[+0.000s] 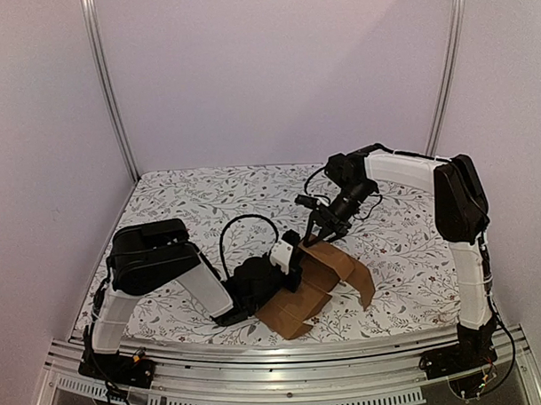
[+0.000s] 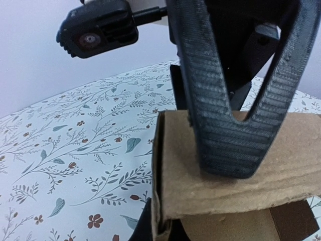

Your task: Fold the paper box

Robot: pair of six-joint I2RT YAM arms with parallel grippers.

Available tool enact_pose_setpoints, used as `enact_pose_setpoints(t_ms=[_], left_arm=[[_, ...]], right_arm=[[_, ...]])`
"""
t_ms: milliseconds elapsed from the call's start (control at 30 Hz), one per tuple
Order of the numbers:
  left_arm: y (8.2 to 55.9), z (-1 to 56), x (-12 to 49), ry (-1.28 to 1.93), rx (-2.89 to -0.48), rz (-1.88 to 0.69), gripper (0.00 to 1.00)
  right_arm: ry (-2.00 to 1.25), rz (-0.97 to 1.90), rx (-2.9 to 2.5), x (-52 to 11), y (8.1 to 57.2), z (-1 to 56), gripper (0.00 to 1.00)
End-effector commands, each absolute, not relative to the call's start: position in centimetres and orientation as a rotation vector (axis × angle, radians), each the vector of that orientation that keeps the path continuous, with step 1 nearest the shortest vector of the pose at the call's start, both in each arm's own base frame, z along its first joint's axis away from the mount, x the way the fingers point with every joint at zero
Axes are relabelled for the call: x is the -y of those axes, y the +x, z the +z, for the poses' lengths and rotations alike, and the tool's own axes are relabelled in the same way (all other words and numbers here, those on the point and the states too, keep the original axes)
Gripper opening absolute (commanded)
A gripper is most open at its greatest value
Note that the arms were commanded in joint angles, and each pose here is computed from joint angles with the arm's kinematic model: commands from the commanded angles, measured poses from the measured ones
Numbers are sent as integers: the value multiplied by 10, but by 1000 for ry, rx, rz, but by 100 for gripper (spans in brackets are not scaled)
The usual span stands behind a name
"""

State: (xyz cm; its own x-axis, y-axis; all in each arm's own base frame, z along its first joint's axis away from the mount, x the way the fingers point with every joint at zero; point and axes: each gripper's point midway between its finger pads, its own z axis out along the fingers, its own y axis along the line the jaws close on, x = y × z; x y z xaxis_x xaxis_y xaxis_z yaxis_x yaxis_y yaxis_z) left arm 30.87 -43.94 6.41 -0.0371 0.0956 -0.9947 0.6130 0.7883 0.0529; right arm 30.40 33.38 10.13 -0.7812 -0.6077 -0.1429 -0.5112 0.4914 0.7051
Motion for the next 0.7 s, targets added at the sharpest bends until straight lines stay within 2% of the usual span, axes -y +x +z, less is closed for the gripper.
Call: enact_pose_setpoints(t_ms=[0,267,467,667], left_arm=[[312,69,436,523,-1569,-414,0],[310,81,442,453,-1588,-488,0],[299,108,404,369,-1588,-495,0],[293,119,375,303,-1593,-454,0]], right_arm=[[827,-1292,2500,-340,286,110,72],[778,-1327,2512,-340,299,117,73],[748,-1374,2695,-281,347,151,74],[848,-1302,2824,-245,350,155,74]])
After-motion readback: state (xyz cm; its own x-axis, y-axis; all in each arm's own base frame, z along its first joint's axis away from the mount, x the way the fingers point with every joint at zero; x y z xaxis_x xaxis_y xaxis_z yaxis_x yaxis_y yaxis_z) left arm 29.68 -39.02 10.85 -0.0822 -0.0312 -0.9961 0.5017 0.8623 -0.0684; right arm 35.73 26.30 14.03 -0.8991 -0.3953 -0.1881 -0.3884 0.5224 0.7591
